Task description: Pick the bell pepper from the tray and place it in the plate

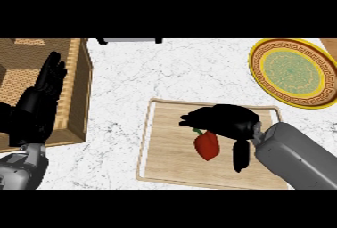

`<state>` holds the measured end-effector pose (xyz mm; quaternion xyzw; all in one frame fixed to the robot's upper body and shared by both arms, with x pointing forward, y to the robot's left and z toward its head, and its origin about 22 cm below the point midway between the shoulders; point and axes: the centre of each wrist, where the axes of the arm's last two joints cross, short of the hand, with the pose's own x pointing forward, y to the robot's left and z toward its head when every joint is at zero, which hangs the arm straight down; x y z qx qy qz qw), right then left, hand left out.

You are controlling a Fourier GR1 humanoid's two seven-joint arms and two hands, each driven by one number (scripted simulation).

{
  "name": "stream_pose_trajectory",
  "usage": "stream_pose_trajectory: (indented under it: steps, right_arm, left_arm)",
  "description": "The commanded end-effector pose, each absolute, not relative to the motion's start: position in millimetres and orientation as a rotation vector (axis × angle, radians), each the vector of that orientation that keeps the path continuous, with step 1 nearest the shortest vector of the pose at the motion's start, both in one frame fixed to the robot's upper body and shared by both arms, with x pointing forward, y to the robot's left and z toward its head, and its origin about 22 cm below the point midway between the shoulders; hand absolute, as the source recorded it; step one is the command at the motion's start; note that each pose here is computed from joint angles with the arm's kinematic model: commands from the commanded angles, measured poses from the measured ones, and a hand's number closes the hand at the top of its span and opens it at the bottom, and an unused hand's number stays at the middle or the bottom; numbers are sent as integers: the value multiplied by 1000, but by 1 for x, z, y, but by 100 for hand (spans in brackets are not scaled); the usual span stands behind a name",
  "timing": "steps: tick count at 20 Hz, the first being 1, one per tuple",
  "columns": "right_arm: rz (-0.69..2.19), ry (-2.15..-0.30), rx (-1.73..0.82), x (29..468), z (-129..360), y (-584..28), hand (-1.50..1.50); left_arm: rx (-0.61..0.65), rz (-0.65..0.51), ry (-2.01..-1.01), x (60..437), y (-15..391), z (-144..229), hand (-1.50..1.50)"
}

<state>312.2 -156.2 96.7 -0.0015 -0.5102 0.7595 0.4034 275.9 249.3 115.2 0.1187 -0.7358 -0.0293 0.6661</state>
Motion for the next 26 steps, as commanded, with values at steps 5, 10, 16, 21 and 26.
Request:
stream_pose_trajectory:
  steps: [5,10,16,21,26]
  right_arm:
    - [1925,-1249,-5,311,74,-150,-150]
    - [1960,-1359,-21,313,83,-146,150]
    - [1978,-1430,-51,311,83,-133,150]
    - [1819,-1601,-230,321,98,-135,150]
    - [1558,-1628,-484,344,108,-202,150]
  left_arm:
    - [244,-55,-1323,251,246,30,0]
    - [225,-45,-1327,251,253,37,0]
    - [254,-48,-1318,260,251,39,0]
    - [256,-22,-1300,251,259,32,0]
    - [271,-8,-1325,253,261,42,0]
